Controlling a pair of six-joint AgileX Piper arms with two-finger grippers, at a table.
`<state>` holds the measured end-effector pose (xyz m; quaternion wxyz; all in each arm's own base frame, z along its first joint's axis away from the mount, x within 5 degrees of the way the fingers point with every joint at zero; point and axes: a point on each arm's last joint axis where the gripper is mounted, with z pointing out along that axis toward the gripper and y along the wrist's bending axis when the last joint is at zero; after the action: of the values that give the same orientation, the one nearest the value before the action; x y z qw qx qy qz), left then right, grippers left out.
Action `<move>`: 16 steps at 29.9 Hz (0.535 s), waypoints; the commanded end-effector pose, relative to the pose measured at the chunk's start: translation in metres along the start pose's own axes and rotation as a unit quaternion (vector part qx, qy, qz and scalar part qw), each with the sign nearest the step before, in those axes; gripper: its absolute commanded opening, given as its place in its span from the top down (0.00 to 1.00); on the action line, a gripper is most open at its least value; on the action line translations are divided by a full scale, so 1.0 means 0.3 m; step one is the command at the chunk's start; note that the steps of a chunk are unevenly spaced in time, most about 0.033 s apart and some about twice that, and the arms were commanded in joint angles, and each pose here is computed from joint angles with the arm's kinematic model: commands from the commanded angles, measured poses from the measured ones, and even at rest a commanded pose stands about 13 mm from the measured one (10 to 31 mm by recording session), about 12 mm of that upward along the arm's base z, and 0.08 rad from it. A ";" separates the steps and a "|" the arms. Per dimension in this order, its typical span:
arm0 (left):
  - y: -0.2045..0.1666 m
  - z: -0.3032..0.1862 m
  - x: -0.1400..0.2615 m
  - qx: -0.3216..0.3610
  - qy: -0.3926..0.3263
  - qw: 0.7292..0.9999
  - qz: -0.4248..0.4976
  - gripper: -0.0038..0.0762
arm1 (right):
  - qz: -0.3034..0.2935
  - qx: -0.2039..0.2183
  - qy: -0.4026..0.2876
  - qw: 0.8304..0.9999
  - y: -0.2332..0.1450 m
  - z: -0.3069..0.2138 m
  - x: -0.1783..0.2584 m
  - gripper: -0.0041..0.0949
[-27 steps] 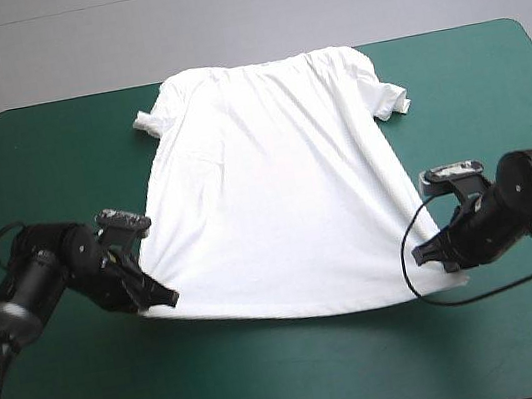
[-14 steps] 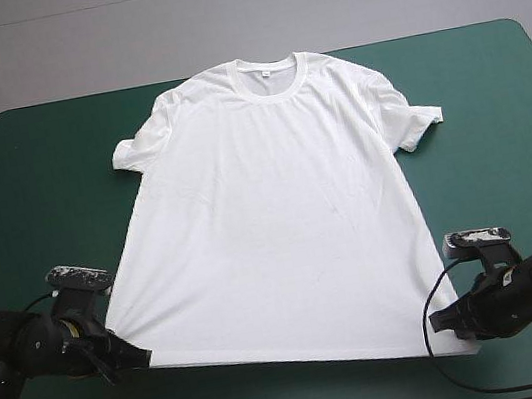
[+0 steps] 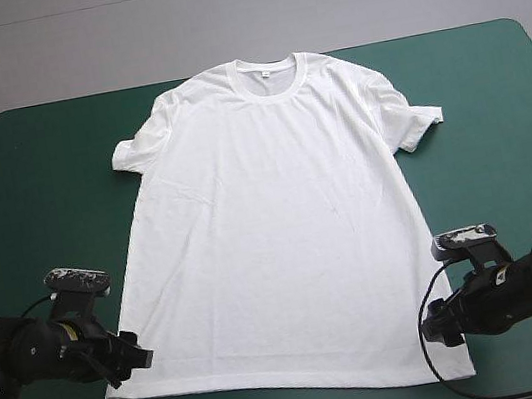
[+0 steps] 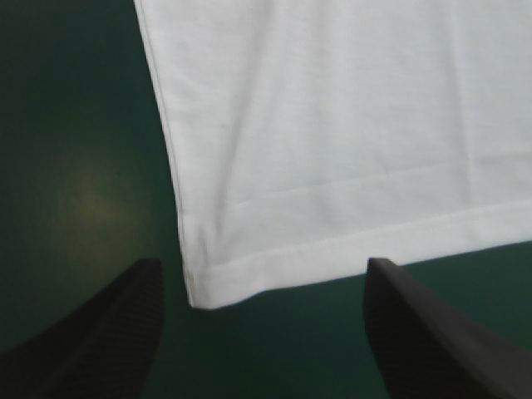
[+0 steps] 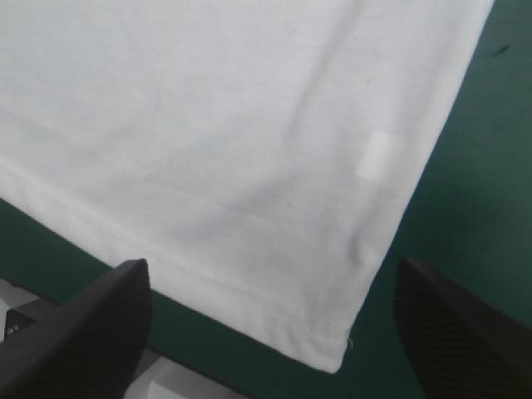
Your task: Fold the cloth
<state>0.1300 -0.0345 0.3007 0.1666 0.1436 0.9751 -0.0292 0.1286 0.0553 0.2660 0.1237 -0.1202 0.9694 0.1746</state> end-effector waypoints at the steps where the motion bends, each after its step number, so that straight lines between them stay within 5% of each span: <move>1: -0.002 -0.029 -0.056 0.002 -0.096 0.995 -0.008 0.29 | -0.010 0.001 -0.069 0.998 0.019 -0.057 -0.053 0.14; 4: 0.010 -0.025 -0.126 -0.013 -0.162 0.987 -0.016 0.30 | -0.020 0.008 -0.098 0.995 0.031 -0.104 -0.086 0.14; 16: 0.098 0.114 -0.525 -0.045 -0.209 0.976 -0.046 0.30 | -0.019 0.034 -0.106 0.994 0.048 -0.202 -0.108 0.14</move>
<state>0.2639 -0.0535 0.3046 0.3078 0.1125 0.9448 -0.0030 0.1442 0.0515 0.3232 0.2142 -0.1176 0.9589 0.1445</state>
